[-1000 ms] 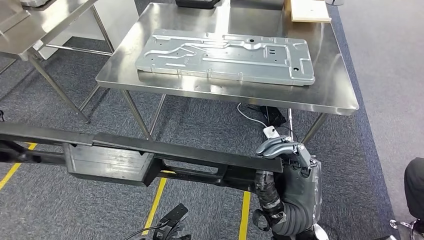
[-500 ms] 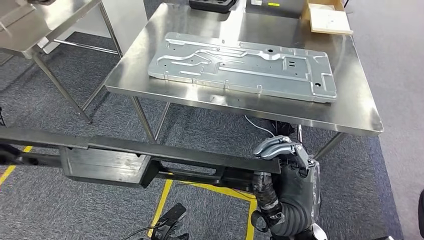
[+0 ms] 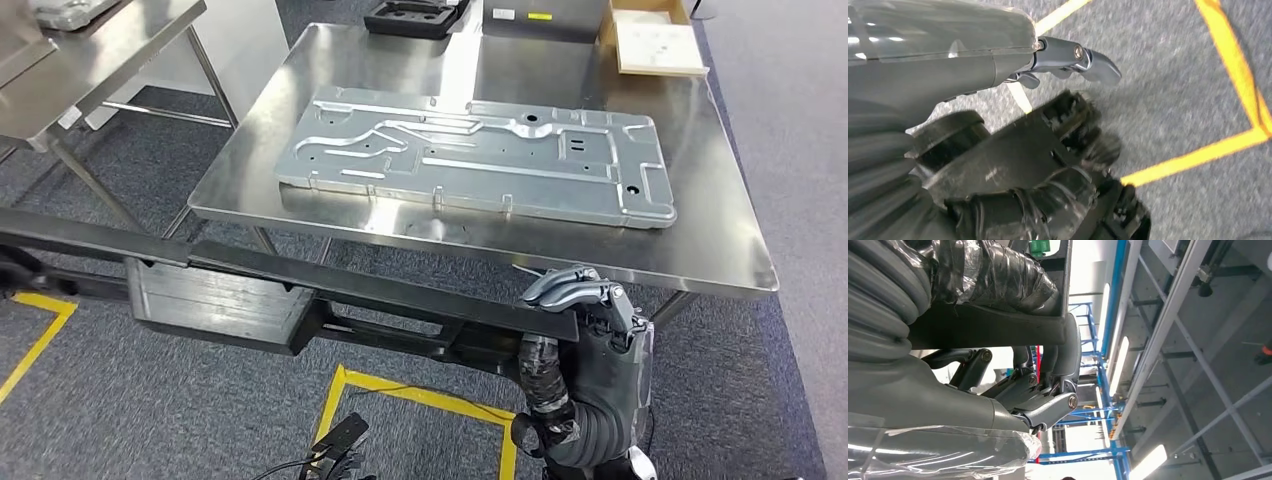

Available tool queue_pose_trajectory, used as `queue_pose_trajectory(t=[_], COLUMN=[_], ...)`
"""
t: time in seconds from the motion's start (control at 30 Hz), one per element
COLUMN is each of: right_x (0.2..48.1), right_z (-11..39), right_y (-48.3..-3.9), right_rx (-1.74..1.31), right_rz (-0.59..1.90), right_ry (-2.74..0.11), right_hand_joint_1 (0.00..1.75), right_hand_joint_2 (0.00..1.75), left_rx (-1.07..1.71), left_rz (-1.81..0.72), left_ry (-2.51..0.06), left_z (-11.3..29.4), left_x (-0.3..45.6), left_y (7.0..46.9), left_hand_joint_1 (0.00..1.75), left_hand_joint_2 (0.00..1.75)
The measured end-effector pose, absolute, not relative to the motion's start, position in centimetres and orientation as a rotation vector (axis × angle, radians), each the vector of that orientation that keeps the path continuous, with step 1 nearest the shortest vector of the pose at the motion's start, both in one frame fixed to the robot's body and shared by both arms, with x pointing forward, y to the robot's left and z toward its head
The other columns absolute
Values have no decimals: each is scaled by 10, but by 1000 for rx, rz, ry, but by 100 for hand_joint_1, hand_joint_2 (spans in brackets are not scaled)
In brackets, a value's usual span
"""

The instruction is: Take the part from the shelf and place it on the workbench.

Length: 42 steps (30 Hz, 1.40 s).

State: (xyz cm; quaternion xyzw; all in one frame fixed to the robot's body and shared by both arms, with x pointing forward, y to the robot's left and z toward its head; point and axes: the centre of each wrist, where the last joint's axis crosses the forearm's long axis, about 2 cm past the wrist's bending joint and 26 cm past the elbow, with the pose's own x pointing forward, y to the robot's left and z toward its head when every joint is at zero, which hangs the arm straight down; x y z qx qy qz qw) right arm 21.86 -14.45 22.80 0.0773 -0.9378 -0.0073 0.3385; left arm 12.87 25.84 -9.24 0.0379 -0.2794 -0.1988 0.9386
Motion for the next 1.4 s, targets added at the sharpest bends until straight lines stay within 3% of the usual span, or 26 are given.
queue_pose_trajectory(t=[1.4], right_x=[214], right_z=[229], right_y=[-148], right_rx=[217], right_rz=[-37], right_ry=[-2383], right_hand_joint_1=[175], right_hand_joint_2=[175], left_rx=[86], left_rz=[-404], left_ry=[-576], left_z=[-91], left_x=[134], left_y=[259], left_hand_joint_1=[0], left_hand_joint_2=[175])
